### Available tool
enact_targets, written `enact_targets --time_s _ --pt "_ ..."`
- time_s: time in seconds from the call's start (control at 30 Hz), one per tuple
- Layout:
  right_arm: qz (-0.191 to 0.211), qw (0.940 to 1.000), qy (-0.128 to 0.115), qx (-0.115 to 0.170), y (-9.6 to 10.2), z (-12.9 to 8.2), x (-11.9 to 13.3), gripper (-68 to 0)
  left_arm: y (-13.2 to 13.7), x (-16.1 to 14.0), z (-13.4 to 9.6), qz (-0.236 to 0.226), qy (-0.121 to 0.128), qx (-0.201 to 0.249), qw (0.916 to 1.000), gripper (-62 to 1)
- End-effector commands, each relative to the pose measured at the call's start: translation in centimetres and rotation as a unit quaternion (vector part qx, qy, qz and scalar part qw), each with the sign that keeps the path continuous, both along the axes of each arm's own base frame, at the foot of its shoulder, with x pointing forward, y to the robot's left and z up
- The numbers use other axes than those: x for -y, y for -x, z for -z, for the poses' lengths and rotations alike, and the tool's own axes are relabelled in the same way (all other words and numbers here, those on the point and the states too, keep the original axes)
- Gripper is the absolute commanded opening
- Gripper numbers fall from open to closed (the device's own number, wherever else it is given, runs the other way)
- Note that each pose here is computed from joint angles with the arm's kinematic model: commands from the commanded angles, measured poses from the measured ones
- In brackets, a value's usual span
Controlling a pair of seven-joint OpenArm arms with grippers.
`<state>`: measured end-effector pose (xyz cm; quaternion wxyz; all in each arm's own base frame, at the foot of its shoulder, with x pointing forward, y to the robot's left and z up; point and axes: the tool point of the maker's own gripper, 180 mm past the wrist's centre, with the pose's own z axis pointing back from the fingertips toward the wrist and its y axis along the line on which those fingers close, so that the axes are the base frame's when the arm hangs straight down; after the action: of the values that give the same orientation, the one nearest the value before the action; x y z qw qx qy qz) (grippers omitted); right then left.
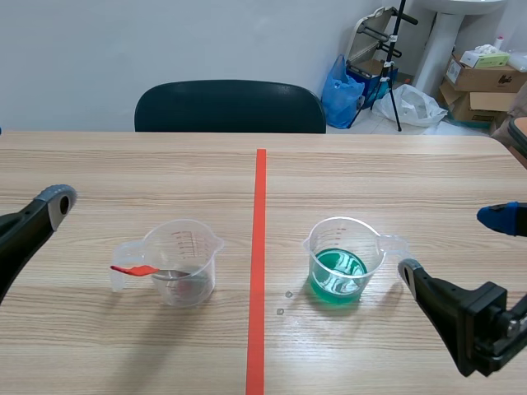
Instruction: Do the redox reaction experiment
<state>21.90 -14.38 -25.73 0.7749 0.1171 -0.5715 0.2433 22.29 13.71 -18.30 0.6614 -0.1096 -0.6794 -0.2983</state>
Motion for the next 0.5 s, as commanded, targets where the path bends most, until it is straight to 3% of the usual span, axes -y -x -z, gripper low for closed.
enact_targets --time_s 0.0,0.47 --pt "-0.002 0.9998 -0.006 0.017 -0.36 -0.90 -0.25 0.4 0.07 0.26 -0.26 -0.006 0.008 -0.003 0.9999 -4.6" --pt "-0.002 0.9999 -0.005 0.015 -0.36 -0.83 -0.24 0.4 0.04 0.18 0.09 -0.008 0.002 -0.011 0.9999 -4.6"
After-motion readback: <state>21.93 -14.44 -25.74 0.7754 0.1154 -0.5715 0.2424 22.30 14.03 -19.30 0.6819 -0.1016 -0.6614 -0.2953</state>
